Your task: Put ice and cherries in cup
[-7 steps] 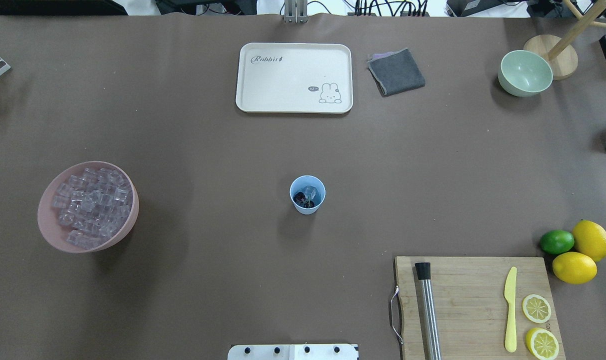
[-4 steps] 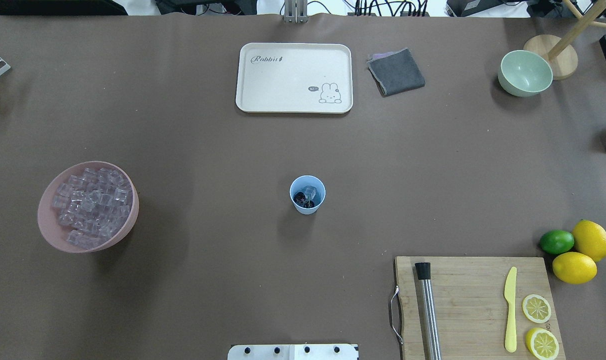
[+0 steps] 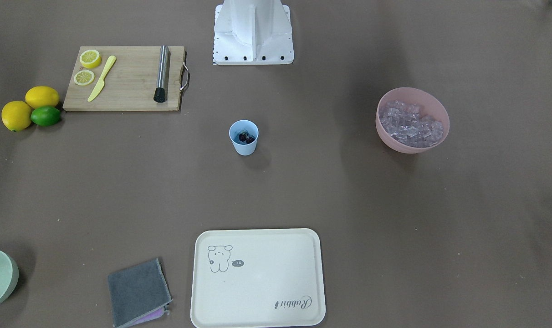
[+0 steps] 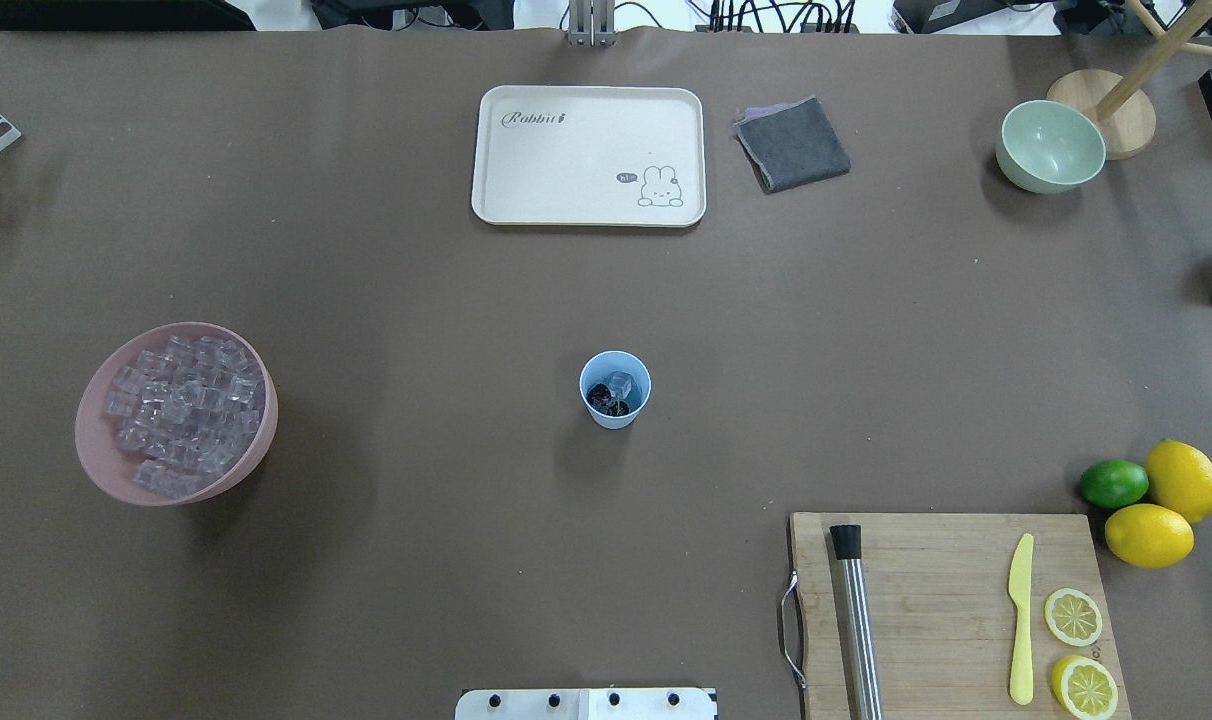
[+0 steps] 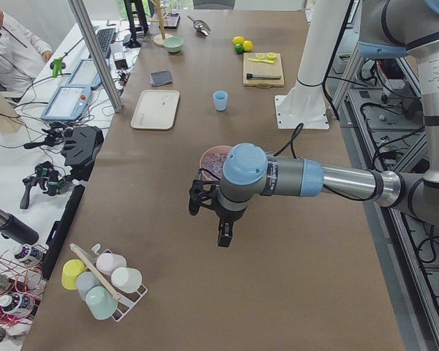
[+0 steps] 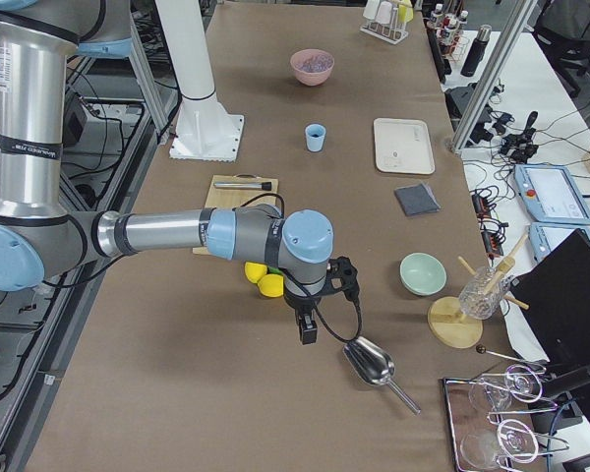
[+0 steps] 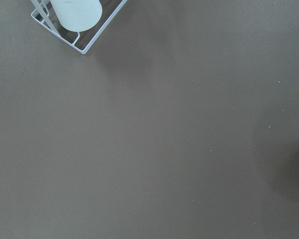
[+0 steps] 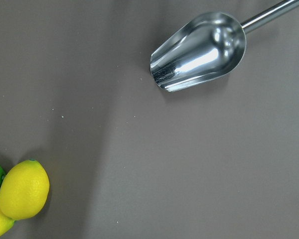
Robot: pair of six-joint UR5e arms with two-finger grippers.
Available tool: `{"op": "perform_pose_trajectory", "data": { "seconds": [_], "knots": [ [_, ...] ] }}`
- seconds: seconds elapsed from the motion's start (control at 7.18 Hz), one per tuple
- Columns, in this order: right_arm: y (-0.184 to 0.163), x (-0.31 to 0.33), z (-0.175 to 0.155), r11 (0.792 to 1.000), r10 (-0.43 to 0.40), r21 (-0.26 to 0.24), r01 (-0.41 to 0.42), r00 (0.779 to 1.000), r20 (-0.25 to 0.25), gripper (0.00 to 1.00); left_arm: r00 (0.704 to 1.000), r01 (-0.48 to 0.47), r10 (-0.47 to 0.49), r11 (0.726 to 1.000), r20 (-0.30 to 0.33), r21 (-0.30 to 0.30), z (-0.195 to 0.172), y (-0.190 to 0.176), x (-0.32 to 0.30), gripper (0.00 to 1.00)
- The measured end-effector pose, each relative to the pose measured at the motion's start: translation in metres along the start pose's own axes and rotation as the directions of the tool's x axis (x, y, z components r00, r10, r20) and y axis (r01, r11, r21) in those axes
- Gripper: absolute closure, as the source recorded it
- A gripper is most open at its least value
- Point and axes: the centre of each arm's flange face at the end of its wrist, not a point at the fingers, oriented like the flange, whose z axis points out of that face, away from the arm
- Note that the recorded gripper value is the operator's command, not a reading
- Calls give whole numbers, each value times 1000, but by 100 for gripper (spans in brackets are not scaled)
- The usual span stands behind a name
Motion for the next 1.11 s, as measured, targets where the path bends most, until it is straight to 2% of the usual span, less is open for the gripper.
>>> {"op": "perform_pose_trajectory", "data": {
  "seconds": [0.56, 1.11],
  "knots": [
    [11, -6, -1, 998, -35, 49, 35, 999, 0, 0, 1000, -23, 23, 1000, -4, 13, -4, -9, 8, 2],
    [36, -5, 13, 998, -35, 58, 34, 999, 17, 0, 998, -60, 60, 998, -8, 20, -7, -18, 22, 3]
  ]
}}
